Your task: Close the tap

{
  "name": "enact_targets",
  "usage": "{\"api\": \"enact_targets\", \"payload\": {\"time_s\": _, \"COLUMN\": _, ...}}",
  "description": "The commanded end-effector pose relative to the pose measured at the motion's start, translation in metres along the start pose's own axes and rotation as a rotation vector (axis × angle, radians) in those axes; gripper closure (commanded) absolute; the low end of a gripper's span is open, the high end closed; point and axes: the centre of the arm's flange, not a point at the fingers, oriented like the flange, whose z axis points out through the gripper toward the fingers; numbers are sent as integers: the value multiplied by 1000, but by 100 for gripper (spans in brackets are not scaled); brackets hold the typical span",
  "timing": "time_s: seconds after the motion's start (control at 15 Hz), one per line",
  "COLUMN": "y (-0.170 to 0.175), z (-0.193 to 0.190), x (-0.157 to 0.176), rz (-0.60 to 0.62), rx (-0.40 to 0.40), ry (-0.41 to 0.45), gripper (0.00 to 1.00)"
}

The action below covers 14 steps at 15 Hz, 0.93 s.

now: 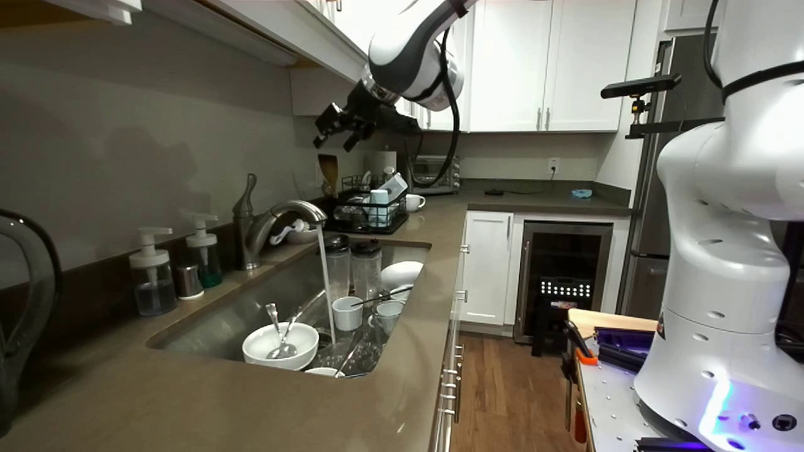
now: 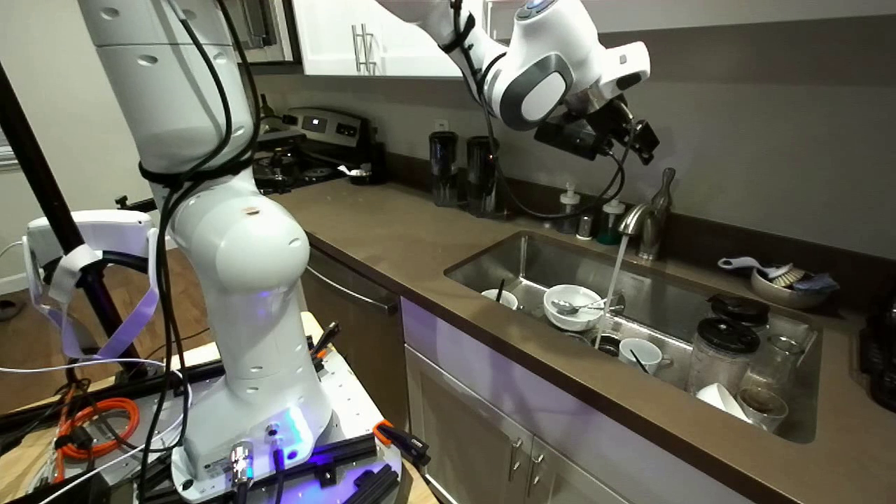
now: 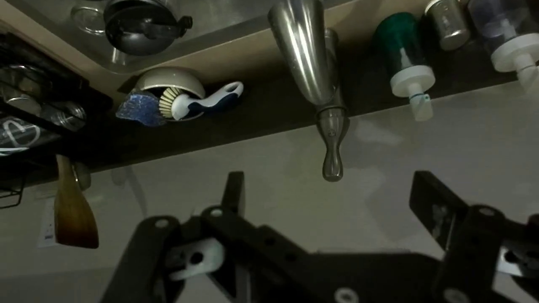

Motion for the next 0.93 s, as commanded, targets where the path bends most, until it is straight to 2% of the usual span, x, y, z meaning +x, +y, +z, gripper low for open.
{"api": "enact_targets", "payload": {"time_s": 0.0, "y": 1, "z": 20, "x": -9, "rz": 49, "rx": -5, "ry": 108, "gripper": 0}}
{"api": "enact_targets", "payload": {"time_s": 0.2, "y": -8, "z": 35, "x": -9, "rz": 63, "rx": -1, "ry": 157, "gripper": 0}}
{"api": "enact_targets", "payload": {"time_s": 0.47, "y": -26, "z": 59, "x": -7, "rz": 67, "rx": 7, "ry": 177, "gripper": 0}}
{"api": "enact_targets", "payload": {"time_s": 0.87, "y": -14, "z": 104, "x": 7, "rz": 66, "rx": -58, "ry": 232, "gripper": 0}}
